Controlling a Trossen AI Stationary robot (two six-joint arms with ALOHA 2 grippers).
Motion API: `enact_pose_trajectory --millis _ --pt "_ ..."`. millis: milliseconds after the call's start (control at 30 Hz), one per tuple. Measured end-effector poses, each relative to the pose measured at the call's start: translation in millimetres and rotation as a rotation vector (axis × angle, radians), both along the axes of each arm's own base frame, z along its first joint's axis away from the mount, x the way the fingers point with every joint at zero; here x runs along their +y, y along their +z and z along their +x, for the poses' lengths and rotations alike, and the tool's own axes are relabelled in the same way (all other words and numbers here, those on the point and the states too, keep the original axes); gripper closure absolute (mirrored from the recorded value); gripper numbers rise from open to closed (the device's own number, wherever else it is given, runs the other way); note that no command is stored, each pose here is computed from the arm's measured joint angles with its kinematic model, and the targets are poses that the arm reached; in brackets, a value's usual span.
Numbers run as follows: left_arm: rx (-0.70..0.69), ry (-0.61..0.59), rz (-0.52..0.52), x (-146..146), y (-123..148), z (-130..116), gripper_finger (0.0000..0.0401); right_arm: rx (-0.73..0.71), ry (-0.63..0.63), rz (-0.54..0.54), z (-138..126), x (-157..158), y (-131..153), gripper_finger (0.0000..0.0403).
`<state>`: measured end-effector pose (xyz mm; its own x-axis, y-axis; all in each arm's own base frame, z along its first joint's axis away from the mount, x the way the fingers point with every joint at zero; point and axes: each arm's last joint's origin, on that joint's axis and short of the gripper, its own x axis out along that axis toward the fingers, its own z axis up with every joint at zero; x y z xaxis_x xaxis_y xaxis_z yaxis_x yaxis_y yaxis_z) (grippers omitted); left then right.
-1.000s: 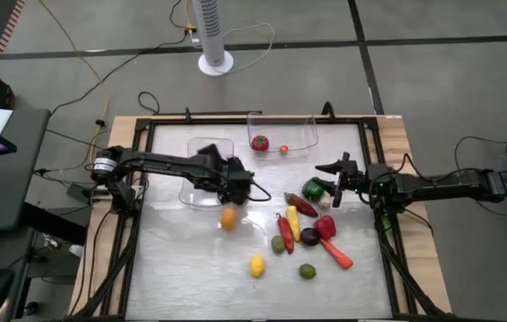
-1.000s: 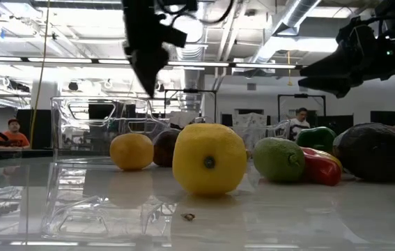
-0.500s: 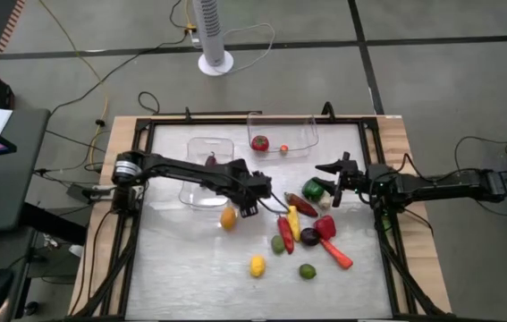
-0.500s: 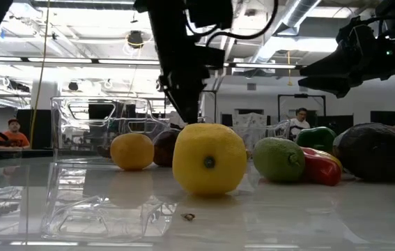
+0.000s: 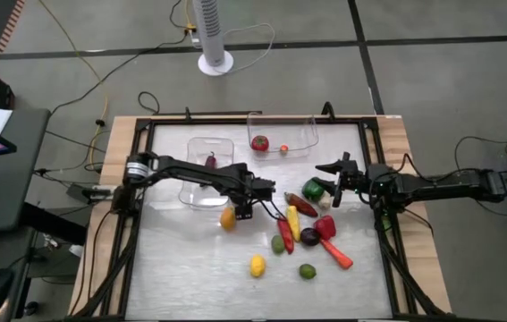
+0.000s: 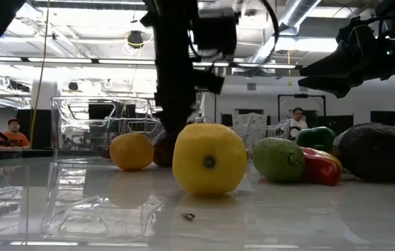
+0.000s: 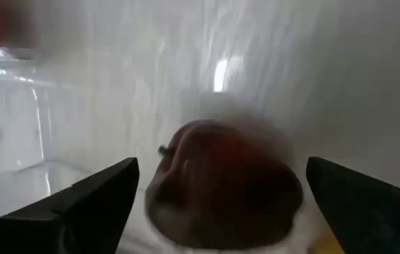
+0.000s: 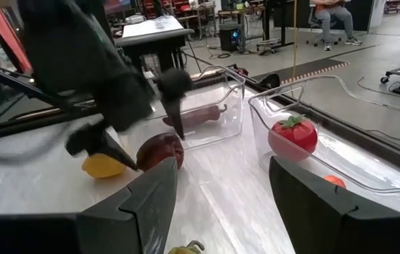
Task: Sort produce into baskets
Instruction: Put the red apple into the right transparent bin
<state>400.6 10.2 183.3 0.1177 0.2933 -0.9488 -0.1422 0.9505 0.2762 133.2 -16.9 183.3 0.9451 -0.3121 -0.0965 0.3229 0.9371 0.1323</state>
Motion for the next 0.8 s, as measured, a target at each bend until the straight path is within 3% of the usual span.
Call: enact_pose_trajectory --millis 233,433,600,800 --pt "0.113 -0.074 -0.001 -1.1 -26.5 2.6 0.0005 0.0 0.002 0.0 0.0 0.1 0.0 0.0149" --pt "0.13 -0.102 0.004 -2.8 -27.4 2.3 0.002 0.002 0.003 0.0 0.0 0.1 -0.2 0.0149" --pt "0.119 -0.106 0.049 -4.8 -16.0 6.7 0.0063 0.002 0.003 0.0 0.0 0.1 -0.2 0.0149" --pt "0.06 -0.118 0.142 -12.7 26.4 19.4 0.0086 0.002 0.003 0.0 0.0 0.1 -0.2 0.0149"
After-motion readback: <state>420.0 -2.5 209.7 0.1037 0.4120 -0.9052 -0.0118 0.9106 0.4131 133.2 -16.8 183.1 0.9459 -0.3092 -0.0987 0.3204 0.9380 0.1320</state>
